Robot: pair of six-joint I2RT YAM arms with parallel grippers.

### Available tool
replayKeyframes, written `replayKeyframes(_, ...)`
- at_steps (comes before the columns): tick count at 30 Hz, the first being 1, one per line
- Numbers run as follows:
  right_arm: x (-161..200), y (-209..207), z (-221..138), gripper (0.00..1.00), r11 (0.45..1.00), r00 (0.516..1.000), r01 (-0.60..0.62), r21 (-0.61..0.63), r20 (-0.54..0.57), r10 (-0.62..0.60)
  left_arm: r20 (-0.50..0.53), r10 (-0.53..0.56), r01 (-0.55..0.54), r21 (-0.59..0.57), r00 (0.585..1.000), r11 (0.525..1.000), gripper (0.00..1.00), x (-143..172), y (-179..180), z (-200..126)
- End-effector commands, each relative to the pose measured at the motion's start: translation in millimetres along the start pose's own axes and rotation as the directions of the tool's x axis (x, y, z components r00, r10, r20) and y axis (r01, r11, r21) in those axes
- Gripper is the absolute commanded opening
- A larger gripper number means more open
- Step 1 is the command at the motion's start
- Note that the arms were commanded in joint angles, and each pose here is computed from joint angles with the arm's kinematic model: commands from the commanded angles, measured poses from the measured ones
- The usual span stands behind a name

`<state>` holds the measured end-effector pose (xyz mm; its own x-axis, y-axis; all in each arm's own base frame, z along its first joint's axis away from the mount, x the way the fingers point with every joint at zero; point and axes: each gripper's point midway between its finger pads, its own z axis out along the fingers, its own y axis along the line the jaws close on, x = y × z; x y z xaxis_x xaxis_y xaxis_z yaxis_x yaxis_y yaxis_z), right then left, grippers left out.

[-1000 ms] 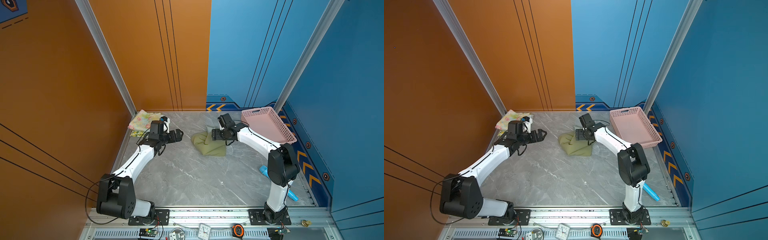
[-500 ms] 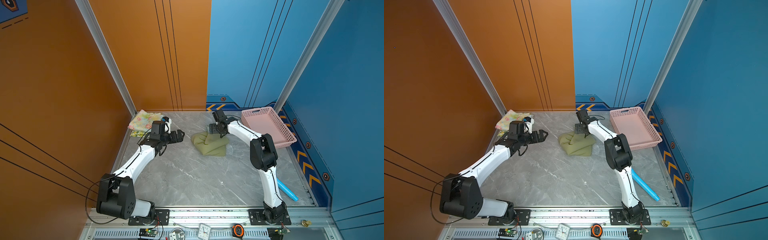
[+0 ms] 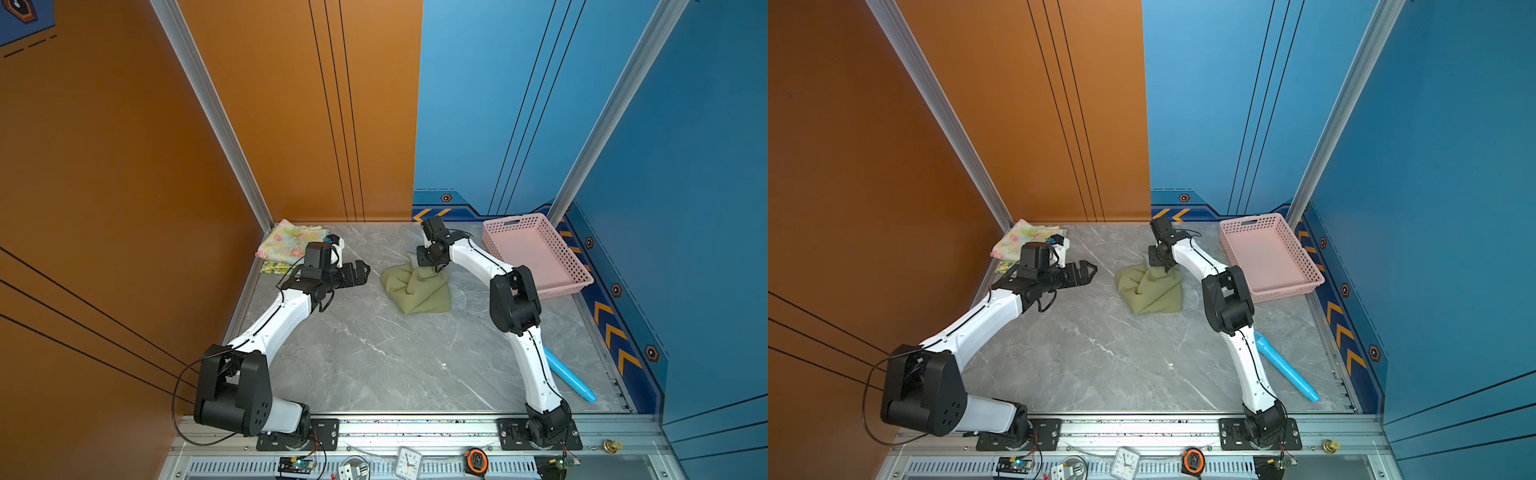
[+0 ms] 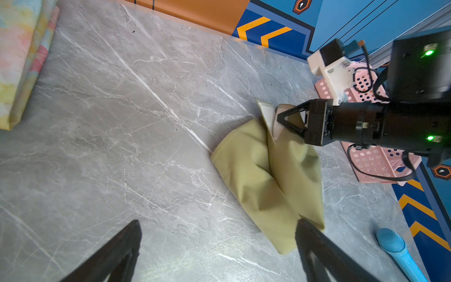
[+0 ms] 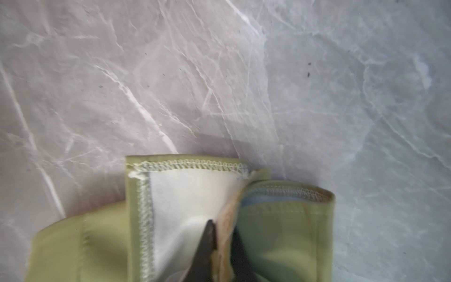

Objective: Fold and stack skirts
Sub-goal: Flatten out the skirt at the top-center of the table.

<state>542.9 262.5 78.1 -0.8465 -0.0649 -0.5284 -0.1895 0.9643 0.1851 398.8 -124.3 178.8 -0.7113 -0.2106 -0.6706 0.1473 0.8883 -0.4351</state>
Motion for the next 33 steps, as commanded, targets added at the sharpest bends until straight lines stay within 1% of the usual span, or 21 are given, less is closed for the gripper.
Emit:
replayKeyframes(1,-52,27,-66,0.00,0.995,0.990,0.033,-0.092,0.142,-0.020,0.001,0.028,-0.028,0.013,1.000,1.000,0.99,-6,-6,-2)
replayKeyframes(4,-77,47,-116,0.00,0.991,0.967,0.082,-0.103,0.250,-0.054,0.006,0.023,-0.024,0.006,1.000,1.000,0.99,-7,-3,-3)
replayKeyframes(7,-96,68,-169,0.00,0.986,0.926,0.138,-0.093,0.365,-0.095,0.012,0.010,-0.010,0.001,1.000,1.000,0.99,-10,1,-4)
replayKeyframes(8,-103,76,-188,0.00,0.983,0.906,0.155,-0.095,0.410,-0.103,0.015,0.006,-0.006,-0.004,1.000,1.000,0.99,-11,3,-5)
replayKeyframes(9,-108,81,-198,0.00,0.982,0.892,0.163,-0.097,0.439,-0.105,0.017,0.002,-0.002,-0.006,1.000,1.000,0.99,-12,4,-5)
replayKeyframes(10,-117,89,-230,0.00,0.978,0.862,0.175,-0.111,0.498,-0.098,0.021,-0.002,0.003,-0.010,1.000,1.000,0.99,-13,6,-6)
replayKeyframes(14,-129,104,-299,0.00,0.976,0.774,0.184,-0.118,0.629,-0.069,0.034,-0.009,0.010,-0.016,0.999,1.000,0.99,-17,9,-10)
replayKeyframes(15,-128,102,-312,0.00,0.979,0.753,0.171,-0.107,0.655,-0.059,0.038,-0.010,0.011,-0.020,0.999,1.000,0.99,-18,10,-11)
replayKeyframes(17,-121,89,-332,0.00,0.987,0.729,0.129,-0.093,0.684,-0.031,0.043,-0.011,0.012,-0.023,0.999,1.000,0.99,-19,11,-12)
replayKeyframes(19,-104,65,-339,0.00,0.996,0.718,0.067,-0.064,0.696,-0.004,0.048,-0.013,0.014,-0.026,0.999,1.000,0.99,-20,12,-13)
replayKeyframes(20,-89,48,-333,0.00,0.998,0.724,0.031,-0.047,0.690,0.010,0.051,-0.013,0.015,-0.029,0.999,0.999,0.99,-21,13,-14)
replayKeyframes(21,-72,31,-322,0.15,0.999,0.739,-0.002,-0.039,0.673,0.028,0.054,-0.011,0.013,-0.031,0.998,0.999,0.99,-22,13,-14)
replayKeyframes(23,-37,4,-301,0.69,0.999,0.773,-0.038,-0.022,0.633,0.044,0.058,-0.015,0.017,-0.035,0.998,0.999,0.99,-23,14,-15)
replayKeyframes(24,-18,-8,-291,0.89,0.999,0.791,-0.046,-0.002,0.611,0.038,0.059,-0.016,0.018,-0.038,0.998,0.999,0.99,-23,15,-15)
replayKeyframes(25,-5,-16,-286,0.98,0.999,0.804,-0.045,0.019,0.594,0.025,0.057,-0.017,0.019,-0.039,0.998,0.999,0.99,-22,15,-15)
replayKeyframes(26,10,-25,-281,1.00,0.998,0.821,-0.043,0.051,0.572,0.006,0.056,-0.018,0.021,-0.040,0.998,0.999,0.99,-22,16,-14)
replayKeyframes(27,19,-32,-282,1.00,0.996,0.827,-0.050,0.076,0.562,-0.002,0.053,-0.020,0.022,-0.041,0.998,0.999,0.99,-21,16,-13)
replayKeyframes(29,30,-40,-287,1.00,0.993,0.828,-0.057,0.100,0.561,-0.009,0.046,-0.023,0.025,-0.041,0.999,0.999,0.99,-19,17,-11)
replayKeyframes(31,33,-47,-292,1.00,0.991,0.831,-0.066,0.120,0.556,-0.012,0.043,-0.024,0.026,-0.043,0.999,0.999,0.99,-19,18,-10)
replayKeyframes(33,35,-47,-291,0.98,0.988,0.844,-0.052,0.143,0.535,-0.033,0.044,-0.023,0.025,-0.050,0.999,0.998,0.99,-19,19,-10)
